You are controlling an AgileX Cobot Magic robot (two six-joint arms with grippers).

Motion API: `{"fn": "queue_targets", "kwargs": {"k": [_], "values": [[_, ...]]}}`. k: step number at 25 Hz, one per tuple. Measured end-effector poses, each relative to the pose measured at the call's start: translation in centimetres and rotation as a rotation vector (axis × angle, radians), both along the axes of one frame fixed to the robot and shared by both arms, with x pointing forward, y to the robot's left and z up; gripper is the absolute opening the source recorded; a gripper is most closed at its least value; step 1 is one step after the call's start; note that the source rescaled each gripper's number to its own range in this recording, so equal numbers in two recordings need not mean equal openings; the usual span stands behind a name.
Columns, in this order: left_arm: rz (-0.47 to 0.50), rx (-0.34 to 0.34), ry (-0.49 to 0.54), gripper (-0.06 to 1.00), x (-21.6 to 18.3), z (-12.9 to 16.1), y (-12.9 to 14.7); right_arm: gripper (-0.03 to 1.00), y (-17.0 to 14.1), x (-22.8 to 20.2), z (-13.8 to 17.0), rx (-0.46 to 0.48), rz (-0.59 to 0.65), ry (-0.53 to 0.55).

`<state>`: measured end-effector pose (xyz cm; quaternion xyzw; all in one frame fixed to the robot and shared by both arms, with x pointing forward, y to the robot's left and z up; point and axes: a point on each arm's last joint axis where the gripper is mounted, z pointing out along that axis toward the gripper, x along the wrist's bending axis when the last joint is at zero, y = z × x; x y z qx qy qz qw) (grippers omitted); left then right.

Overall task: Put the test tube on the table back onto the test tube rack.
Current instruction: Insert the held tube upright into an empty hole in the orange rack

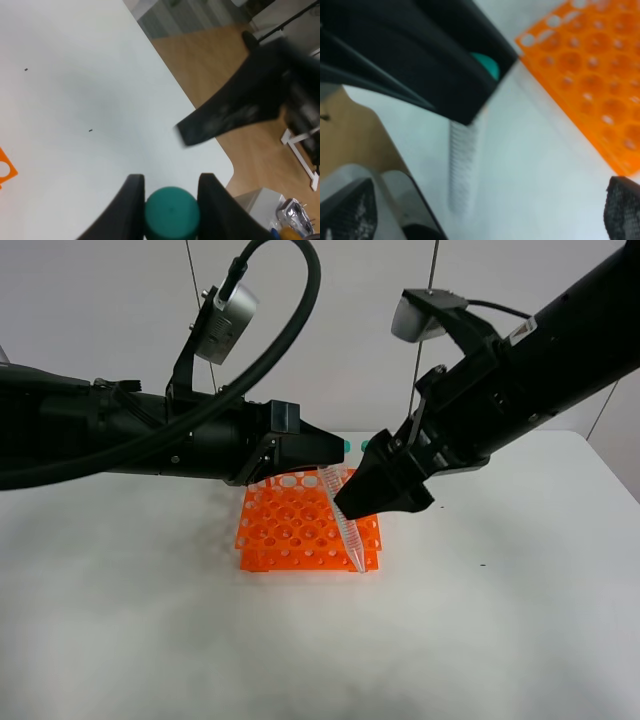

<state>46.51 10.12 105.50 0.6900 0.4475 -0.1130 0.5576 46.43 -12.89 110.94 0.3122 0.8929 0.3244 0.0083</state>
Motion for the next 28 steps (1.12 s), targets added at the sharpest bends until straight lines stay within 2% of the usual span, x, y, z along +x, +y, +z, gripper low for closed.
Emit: {"fn": "queue_targets", "kwargs": {"k": [4, 9, 16, 21, 28], "values": [[0.005, 0.002, -0.001, 0.01, 0.0, 0.0, 0.0, 0.99, -1.0, 0.6, 1.6, -0.096, -0.097, -0.028], [0.009, 0.004, -0.002, 0.01, 0.1, 0.0, 0.0, 0.99, -2.7, 1.5, 1.5, -0.224, -0.236, -0.05], [0.009, 0.004, -0.002, 0.01, 0.1, 0.0, 0.0, 1.0, -7.9, 4.1, 1.4, -0.235, -0.47, -0.037], [0.009, 0.004, -0.002, 0.01, 0.1, 0.0, 0.0, 1.0, -12.2, 5.8, 0.1, -0.274, -0.632, 0.055], [0.009, 0.004, -0.002, 0.01, 0.1, 0.0, 0.0, 1.0, -14.3, 5.4, -0.1, -0.299, -0.754, 0.148]]}}
